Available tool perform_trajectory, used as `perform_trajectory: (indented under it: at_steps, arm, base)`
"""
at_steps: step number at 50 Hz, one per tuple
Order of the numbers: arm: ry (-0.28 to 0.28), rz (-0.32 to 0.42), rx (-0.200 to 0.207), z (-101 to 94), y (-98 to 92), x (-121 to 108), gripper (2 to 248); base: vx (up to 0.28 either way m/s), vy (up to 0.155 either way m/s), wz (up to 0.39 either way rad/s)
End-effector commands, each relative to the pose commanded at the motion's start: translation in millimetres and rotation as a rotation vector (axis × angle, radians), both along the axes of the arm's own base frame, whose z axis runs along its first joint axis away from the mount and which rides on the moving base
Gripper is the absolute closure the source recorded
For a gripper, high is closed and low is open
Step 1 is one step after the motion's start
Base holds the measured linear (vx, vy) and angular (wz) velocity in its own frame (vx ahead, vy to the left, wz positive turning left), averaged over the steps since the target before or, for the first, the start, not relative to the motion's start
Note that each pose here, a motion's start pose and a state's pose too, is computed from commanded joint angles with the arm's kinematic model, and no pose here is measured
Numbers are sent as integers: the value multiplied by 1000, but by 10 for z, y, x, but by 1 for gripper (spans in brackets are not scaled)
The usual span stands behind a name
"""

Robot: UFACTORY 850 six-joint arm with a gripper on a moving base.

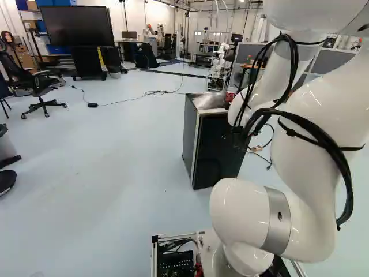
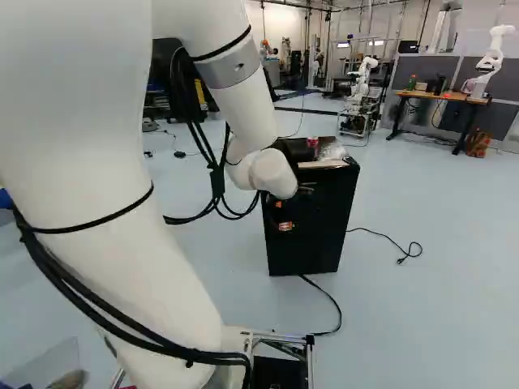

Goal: Grab a drink from the fridge

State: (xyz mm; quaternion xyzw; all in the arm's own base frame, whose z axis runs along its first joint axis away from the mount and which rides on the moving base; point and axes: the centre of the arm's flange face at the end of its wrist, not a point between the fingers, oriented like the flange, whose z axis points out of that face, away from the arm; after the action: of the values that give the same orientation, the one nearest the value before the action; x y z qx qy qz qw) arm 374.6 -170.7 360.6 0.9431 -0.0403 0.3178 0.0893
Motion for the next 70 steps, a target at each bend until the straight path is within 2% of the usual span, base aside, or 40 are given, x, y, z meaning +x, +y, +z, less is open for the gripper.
perform_trajectory:
  at_steps: [10,24,70]
  arm:
    - [-1,44,0,0,152,106,3]
    - [-4,87,-2,-1,272,299,3]
    - [-46,136,-10,2,314,820,3]
  base:
    - [0,0,0]
    - [0,0,0]
    - [0,0,0]
